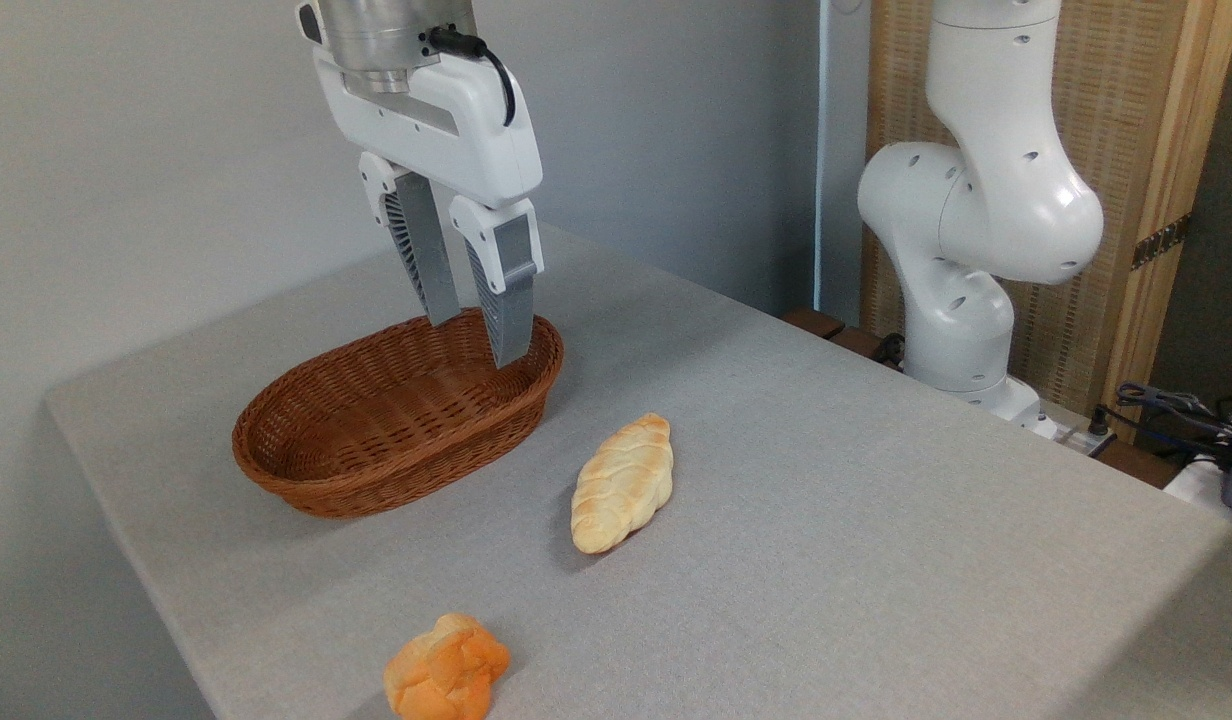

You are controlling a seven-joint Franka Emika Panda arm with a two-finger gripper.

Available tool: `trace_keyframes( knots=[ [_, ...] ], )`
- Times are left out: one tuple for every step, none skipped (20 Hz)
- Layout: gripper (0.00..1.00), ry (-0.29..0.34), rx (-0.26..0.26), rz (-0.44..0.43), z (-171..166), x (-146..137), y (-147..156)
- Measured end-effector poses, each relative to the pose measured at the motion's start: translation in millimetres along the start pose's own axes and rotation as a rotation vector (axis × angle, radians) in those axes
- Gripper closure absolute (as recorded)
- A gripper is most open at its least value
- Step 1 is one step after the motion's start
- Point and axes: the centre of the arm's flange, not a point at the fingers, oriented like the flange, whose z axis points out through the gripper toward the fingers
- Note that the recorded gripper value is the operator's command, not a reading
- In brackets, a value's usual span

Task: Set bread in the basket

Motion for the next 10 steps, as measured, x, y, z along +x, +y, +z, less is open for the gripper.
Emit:
trace_keyframes(
  knots=[
    [0.0, 0.0, 0.0, 0.0, 0.2, 0.0, -0.1],
    [0.0, -0.001, -0.001, -0.001, 0.8, 0.1, -0.4],
    [0.0, -0.002, -0.002, -0.001, 1.5, 0.2, -0.8],
    [0.0, -0.003, -0.003, -0.001, 2.1, 0.2, -1.1],
    [0.0, -0.003, -0.003, -0.001, 2.3, 0.2, -1.3],
    [0.0, -0.003, -0.003, -0.002, 2.3, 0.2, -1.4],
    [0.0, -0.003, -0.003, -0.002, 2.3, 0.2, -1.4],
    [0.0, -0.004, -0.003, -0.002, 2.6, 0.1, -1.4],
    [0.0, -0.003, -0.002, -0.002, 3.4, 0.2, -1.7],
    [0.0, 0.004, 0.003, -0.004, 6.3, 0.1, -2.5]
  ],
)
